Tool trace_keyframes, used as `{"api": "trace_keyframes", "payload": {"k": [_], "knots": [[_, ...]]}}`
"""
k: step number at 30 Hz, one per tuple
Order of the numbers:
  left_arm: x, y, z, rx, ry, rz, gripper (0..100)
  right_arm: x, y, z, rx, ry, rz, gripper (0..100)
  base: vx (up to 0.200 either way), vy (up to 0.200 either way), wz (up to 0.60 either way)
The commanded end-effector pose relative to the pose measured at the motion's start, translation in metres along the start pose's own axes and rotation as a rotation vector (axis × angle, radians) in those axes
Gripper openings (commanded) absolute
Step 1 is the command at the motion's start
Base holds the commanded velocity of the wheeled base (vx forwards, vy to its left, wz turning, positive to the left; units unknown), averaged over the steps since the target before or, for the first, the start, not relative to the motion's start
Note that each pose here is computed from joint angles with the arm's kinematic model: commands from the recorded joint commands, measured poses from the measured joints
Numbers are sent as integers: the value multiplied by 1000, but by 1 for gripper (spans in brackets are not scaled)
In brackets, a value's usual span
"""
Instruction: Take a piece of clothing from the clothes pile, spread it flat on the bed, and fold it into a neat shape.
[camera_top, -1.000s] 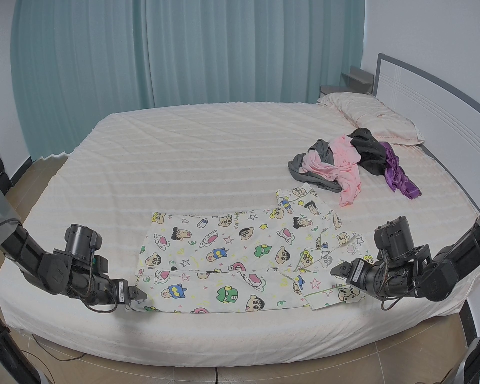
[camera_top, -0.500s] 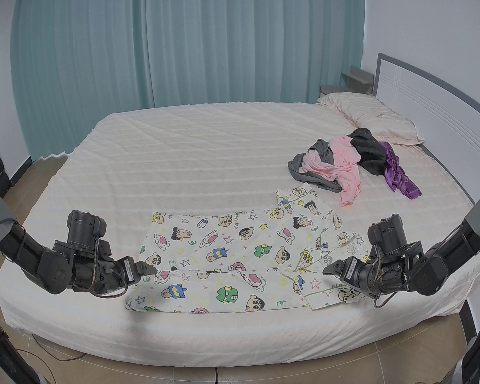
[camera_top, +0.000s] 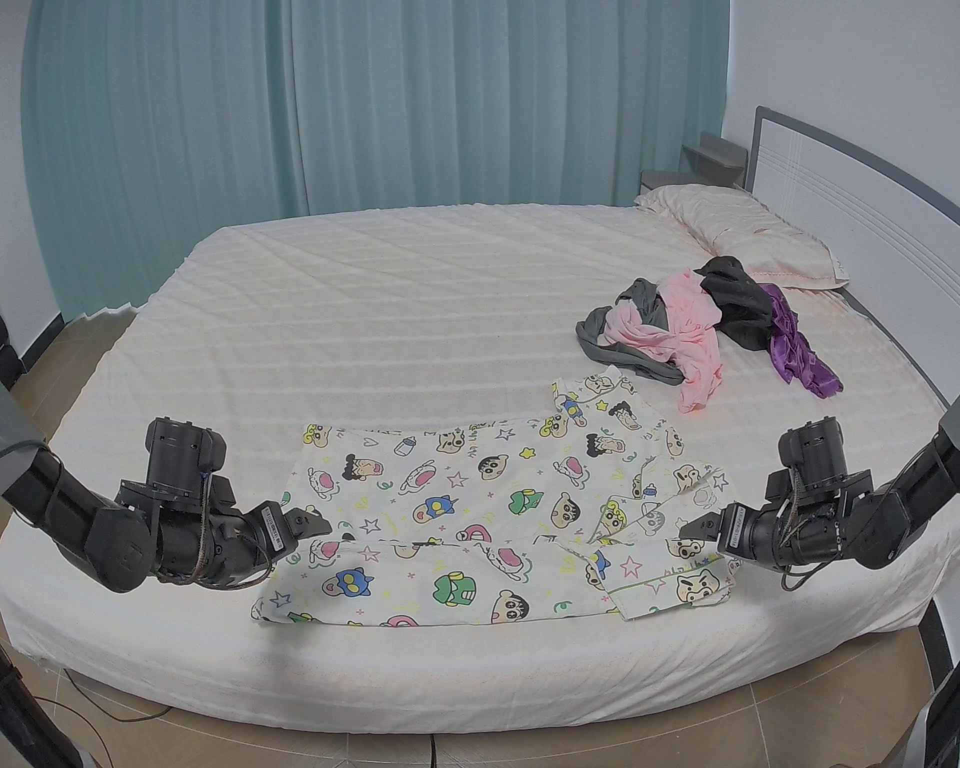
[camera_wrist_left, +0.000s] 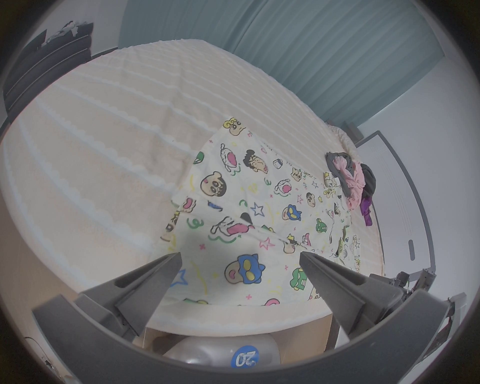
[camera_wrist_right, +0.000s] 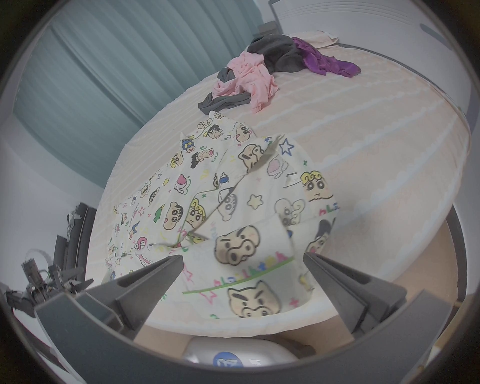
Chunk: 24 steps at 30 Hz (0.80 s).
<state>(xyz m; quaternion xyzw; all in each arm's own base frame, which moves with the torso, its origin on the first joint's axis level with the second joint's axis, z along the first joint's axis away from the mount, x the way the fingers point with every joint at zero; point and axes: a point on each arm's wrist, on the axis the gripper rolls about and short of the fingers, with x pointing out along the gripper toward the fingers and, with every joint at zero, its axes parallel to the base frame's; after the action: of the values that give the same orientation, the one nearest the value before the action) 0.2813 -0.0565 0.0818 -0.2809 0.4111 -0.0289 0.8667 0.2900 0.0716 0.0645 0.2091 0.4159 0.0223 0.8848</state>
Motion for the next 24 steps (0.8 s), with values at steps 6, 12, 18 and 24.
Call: {"api": "trace_keyframes", "payload": {"k": [6, 12, 18, 24], "knots": [[30, 23, 24, 165, 3, 37, 100, 0, -37, 10, -102, 66, 95, 100, 0, 0, 0], [50, 40, 38, 261, 31, 27, 100, 4, -40, 7, -186, 104, 157, 100, 0, 0, 0], [63, 43, 43, 263, 61, -28, 100, 7, -41, 5, -228, 121, 180, 100, 0, 0, 0], [72, 47, 41, 268, 86, -47, 100, 8, -41, 5, -231, 127, 196, 100, 0, 0, 0]]}}
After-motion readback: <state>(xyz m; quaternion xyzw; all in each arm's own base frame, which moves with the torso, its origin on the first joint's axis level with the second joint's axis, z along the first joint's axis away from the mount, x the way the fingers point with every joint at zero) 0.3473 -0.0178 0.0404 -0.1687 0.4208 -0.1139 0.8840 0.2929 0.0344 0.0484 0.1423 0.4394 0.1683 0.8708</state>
